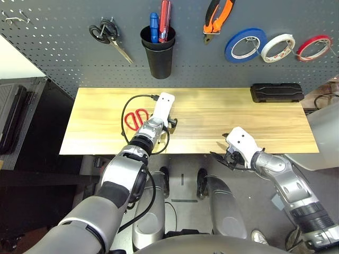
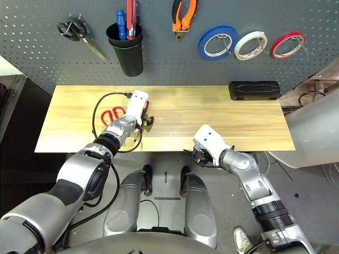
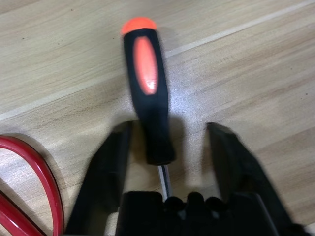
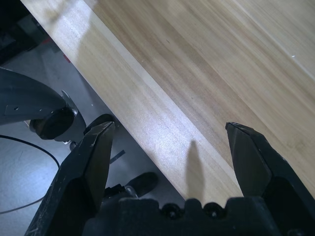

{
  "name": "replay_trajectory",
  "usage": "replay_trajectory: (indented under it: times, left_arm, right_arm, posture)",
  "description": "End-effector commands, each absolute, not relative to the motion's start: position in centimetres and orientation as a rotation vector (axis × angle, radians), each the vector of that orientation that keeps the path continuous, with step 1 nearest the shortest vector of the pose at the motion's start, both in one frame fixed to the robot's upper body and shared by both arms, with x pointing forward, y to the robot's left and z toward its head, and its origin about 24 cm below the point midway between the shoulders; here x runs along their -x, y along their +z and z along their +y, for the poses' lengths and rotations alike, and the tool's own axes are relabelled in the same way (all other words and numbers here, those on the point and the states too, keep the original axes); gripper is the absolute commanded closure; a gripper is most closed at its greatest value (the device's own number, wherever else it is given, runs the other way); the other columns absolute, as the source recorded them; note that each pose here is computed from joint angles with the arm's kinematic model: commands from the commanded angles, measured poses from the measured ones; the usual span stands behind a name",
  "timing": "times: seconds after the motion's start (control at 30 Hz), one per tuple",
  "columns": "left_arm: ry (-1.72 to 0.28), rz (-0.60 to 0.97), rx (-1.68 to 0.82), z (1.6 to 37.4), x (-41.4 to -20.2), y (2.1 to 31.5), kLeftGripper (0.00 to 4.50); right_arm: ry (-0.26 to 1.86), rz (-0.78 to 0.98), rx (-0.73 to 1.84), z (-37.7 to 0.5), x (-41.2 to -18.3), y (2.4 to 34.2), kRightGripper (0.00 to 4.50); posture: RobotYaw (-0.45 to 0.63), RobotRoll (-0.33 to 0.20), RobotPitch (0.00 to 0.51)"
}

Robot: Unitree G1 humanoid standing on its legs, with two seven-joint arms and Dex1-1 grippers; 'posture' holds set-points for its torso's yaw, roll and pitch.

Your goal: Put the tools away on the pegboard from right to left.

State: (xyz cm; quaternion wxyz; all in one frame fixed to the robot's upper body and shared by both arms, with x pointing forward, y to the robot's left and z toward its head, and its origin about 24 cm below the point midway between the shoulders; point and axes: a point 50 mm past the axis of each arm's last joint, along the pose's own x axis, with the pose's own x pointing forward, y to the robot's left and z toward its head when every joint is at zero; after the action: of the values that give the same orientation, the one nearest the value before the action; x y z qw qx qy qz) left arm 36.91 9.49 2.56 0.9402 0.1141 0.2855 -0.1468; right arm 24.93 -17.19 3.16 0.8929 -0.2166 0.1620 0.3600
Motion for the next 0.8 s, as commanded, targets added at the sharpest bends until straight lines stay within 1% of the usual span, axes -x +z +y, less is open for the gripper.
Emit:
replay_trajectory:
  times: [0.03,0.13,0.37,0.47,0.6,0.67,0.8]
  left_arm:
    - [-0.31,0.651,-0.202,9.0,-35.8,0.9,2.89]
    - [-0.301,0.612,-0.156,8.7,-36.1,1.4,3.95]
    - [-0.268,0.571,-0.041,8.6,-36.3,3.0,3.98]
    - [-0.223,0.496,-0.027,9.1,-35.8,4.3,3.98]
    - [-0.136,0.46,0.061,10.2,-33.8,6.3,3.98]
    - [-0.107,0.457,0.072,10.7,-33.2,6.8,3.98]
    - [0.016,0.424,0.104,12.9,-31.5,8.1,3.98]
  right_arm:
    - [0.747,0.339,0.449,-17.5,-24.9,3.1,0.0]
    - [0.748,0.33,0.45,-17.6,-25.2,3.1,0.0]
    - [0.75,0.309,0.454,-17.9,-26.2,3.1,0.0]
    - [0.748,0.299,0.457,-18.0,-26.8,3.0,0.0]
    - [0.743,0.284,0.466,-18.2,-28.0,2.9,0.0]
    - [0.743,0.279,0.468,-18.2,-28.4,2.9,0.0]
    - [0.745,0.262,0.48,-18.4,-29.7,3.1,0.0]
  posture:
    - [0.03,0.0,0.32]
    - [0.04,0.0,0.308]
    - [0.09,0.0,0.285]
    - [0.11,0.0,0.278]
    - [0.16,0.0,0.265]
    - [0.17,0.0,0.261]
    - [0.21,0.0,0.252]
